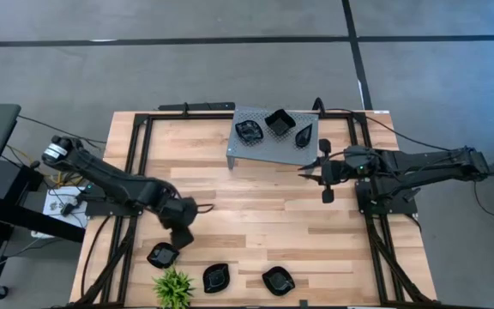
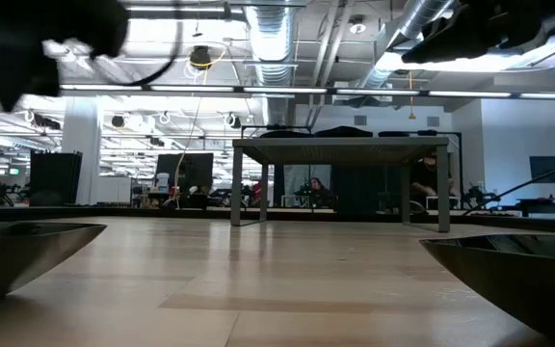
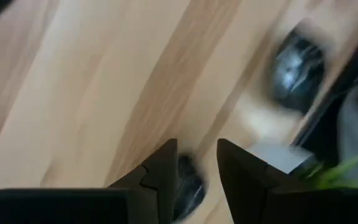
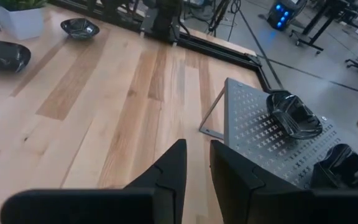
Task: Pick & Place Mini shaped plates
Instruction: Stack the black leaf-shaped plate on the other black leaf-shaped plates on the shelf
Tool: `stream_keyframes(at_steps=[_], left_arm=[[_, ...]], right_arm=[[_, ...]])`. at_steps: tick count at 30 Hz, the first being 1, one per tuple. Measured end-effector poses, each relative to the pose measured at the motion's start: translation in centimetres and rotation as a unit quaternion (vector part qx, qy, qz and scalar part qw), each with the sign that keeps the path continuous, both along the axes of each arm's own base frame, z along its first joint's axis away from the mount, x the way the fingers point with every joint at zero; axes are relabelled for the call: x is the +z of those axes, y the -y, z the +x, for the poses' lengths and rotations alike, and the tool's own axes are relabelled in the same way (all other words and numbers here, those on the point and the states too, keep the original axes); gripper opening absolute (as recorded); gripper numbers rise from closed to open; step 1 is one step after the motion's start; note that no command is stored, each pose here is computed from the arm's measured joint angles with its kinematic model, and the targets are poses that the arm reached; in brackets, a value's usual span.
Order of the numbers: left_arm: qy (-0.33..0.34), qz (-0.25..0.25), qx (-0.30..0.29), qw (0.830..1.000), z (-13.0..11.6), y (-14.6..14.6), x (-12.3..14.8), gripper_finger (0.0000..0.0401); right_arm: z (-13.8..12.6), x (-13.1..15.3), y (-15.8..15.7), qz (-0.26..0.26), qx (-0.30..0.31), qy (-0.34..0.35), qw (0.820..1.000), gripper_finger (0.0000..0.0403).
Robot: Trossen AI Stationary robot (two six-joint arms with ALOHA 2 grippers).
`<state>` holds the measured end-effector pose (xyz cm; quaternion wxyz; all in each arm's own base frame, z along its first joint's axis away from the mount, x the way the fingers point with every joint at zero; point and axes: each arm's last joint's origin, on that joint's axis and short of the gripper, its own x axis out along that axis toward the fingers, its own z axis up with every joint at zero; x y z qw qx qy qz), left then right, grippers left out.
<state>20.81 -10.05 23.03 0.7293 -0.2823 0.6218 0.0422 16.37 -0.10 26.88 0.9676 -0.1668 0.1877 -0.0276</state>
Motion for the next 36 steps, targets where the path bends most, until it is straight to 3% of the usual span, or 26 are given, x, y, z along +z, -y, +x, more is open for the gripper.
stream_keyframes(at_steps=[9,17,22,29,36], left_arm=[[-0.111,-0.018,0.026,0.993,-3.0,0.6,-3.8,0.0114],[-0.115,-0.014,0.021,0.993,-4.1,0.2,-6.8,0.0114],[-0.083,-0.033,0.015,0.996,-4.1,0.3,-7.8,0.0114],[-0.063,-0.023,-0.062,0.996,-5.0,1.4,-8.4,0.0114],[-0.067,-0.005,-0.084,0.994,-6.1,1.9,-9.1,0.0113]], right_arm=[[0.0,0.0,0.0,-0.005,0.002,0.001,1.0,0.0066],[0.0,0.1,0.0,-0.005,0.002,0.004,1.0,0.0066],[0.0,0.1,0.0,-0.005,0.002,0.004,1.0,0.0066],[0.0,0.1,0.0,-0.004,0.002,0.004,1.0,0.0066],[0.0,0.1,0.0,-0.005,0.002,0.003,1.0,0.0066]])
